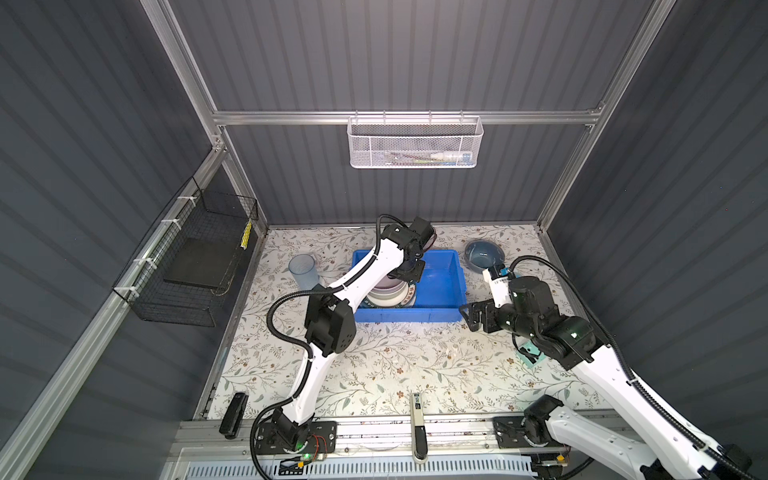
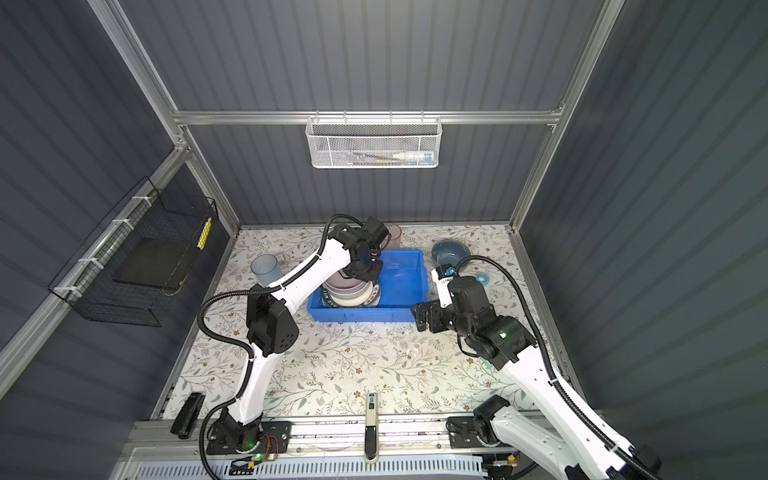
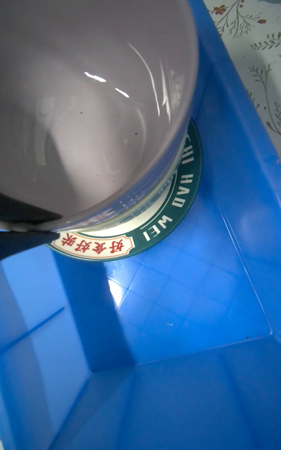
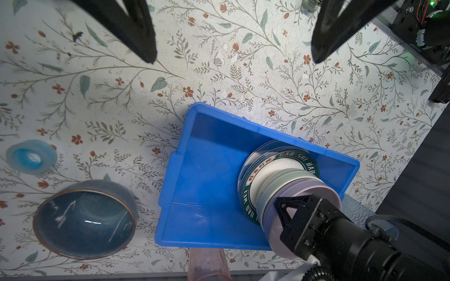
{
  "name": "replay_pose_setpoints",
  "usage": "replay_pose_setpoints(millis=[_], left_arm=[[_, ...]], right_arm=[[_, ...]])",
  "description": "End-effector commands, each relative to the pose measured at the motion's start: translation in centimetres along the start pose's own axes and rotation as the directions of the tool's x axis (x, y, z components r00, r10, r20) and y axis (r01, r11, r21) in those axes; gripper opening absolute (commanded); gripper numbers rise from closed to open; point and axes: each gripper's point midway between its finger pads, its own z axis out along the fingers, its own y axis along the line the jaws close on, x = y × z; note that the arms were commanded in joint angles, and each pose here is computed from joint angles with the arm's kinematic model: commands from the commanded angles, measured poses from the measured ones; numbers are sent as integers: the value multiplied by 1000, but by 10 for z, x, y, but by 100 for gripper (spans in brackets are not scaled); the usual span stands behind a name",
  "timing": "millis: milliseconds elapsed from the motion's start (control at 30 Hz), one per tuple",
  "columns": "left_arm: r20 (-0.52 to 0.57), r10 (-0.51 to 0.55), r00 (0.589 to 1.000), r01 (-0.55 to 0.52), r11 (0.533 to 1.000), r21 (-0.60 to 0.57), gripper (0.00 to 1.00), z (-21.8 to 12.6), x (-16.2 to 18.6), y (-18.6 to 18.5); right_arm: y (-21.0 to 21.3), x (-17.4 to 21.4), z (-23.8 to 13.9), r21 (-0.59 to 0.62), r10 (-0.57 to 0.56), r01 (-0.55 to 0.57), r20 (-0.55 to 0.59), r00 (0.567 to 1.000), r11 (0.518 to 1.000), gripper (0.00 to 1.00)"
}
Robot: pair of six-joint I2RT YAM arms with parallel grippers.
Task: Place the mixed dishes into the plastic bin
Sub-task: 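Lower the lilac bowl onto the pale green bowl in the bin, then open the left gripper and raise it while right moves to the blue bowl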
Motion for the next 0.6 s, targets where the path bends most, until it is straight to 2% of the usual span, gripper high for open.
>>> replay_pose_setpoints(millis=[0,333,567], left_arm=[[-39,14,999,-13,1000,14,18,-9,14,-2],[144,-16,989,10,999,47,59,-75,-7,4],[287,-93,953,76,995,68,79,-121,0,36]], right_arm=[[1,-4,0,-5,5,-5,12,1000,1000,99],[-9,-14,7,49,73,-74,26,997,996,99],[-40,-35,15,138,189,-194,44,981,971,98]])
